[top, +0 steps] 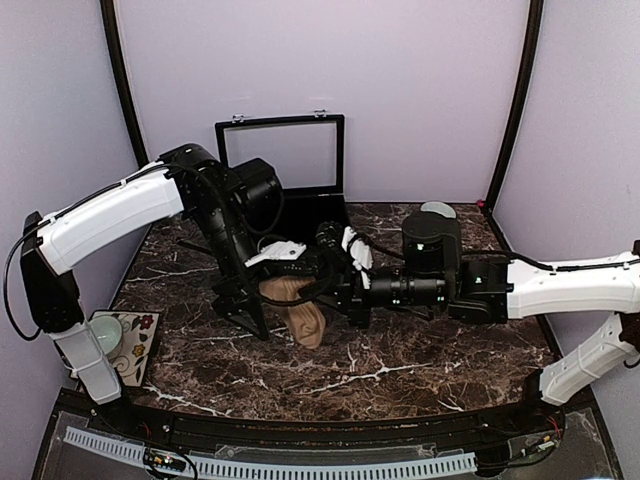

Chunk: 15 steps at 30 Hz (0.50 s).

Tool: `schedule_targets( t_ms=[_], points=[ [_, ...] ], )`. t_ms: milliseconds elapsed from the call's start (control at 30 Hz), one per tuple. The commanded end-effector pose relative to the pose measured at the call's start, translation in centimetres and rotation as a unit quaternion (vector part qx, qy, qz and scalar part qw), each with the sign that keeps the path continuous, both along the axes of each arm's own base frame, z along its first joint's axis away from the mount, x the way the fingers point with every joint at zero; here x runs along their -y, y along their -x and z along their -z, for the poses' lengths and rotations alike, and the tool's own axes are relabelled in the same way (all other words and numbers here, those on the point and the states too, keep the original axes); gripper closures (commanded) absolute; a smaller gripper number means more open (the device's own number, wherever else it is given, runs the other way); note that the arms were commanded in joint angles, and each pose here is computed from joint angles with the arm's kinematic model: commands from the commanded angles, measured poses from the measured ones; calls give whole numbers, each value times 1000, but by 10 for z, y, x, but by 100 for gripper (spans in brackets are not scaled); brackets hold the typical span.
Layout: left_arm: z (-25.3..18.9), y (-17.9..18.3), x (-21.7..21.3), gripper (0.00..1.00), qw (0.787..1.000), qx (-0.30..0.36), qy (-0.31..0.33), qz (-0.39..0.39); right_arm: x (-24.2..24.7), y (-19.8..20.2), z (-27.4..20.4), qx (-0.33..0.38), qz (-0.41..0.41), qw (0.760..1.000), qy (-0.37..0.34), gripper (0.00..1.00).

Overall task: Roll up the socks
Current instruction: Roll the sock.

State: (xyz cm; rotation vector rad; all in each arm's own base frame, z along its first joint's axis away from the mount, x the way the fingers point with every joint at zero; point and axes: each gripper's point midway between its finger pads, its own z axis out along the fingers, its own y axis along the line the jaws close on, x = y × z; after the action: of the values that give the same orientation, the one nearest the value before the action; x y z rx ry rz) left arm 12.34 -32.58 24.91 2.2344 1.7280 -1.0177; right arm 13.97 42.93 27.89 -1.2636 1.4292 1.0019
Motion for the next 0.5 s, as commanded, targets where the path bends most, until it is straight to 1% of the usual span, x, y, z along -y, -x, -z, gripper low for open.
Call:
schedule_targets(
  t_ms=[0, 67, 167, 233, 333, 400, 467],
  points=[
    [-23, -17, 0, 2, 997, 63, 28, -37, 17, -20, -9, 29, 73, 997, -12, 100],
    [-25, -30, 3, 1, 994, 85, 30, -64, 19, -26, -8, 40, 92, 995, -10, 100],
    [-31, -50, 11, 1, 987, 117, 44, -104, 13, -25, -13, 52, 97, 994, -16, 100],
    [-37, -57, 15, 1, 983, 130, 56, -116, 7, -24, -16, 58, 101, 993, -17, 100],
    [-43, -58, 17, 3, 982, 134, 70, -115, -3, -22, -18, 63, 102, 993, -17, 100],
    [-39, -57, 16, 8, 983, 131, 66, -113, -8, -20, -20, 63, 103, 992, -22, 100],
    [-32, -57, 15, 18, 984, 129, 58, -111, -12, -20, -22, 58, 105, 992, -31, 100]
  ],
)
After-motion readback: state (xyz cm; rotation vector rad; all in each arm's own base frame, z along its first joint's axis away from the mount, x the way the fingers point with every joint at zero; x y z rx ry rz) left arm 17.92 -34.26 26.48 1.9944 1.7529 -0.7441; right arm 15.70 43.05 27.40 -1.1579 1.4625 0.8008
